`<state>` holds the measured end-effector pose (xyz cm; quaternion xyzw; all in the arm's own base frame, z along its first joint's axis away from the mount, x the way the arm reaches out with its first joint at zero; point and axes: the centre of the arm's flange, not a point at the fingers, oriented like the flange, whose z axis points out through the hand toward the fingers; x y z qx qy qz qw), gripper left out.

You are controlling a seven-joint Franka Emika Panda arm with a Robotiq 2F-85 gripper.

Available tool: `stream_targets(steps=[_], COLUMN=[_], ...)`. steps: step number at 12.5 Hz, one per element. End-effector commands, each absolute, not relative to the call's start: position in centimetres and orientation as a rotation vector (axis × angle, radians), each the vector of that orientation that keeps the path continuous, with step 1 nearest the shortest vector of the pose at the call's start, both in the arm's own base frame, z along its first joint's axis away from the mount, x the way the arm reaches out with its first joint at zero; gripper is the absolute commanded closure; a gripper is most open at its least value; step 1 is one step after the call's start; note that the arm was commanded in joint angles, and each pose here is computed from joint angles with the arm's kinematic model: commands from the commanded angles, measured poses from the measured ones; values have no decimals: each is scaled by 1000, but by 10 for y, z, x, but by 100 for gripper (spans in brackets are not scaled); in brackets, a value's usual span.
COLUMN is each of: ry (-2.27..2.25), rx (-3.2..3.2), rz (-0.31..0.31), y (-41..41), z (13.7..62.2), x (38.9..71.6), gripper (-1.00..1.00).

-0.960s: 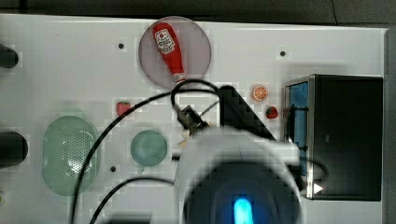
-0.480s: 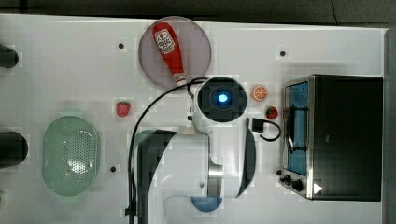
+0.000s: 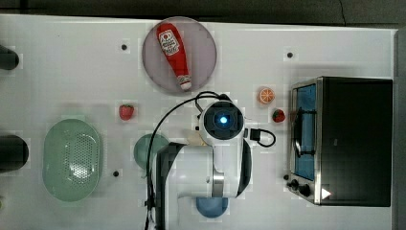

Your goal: Pick banana from table and place on oven.

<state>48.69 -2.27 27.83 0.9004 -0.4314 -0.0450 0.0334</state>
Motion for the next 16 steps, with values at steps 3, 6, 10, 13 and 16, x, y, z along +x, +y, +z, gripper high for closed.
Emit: stream_targets(steps=[3,6,10,13,16], ry=[-1357,-1340,-1340,-1340,-1339], rx=[2789,2778,2789,2794,2802], rz=[-110,-170,-151,-139,-122], y=[-8,0,4,5,6], z=[222,187,163,161,162], x=[492,486,484,484,486], gripper=[-100,-100,-92,-17,49])
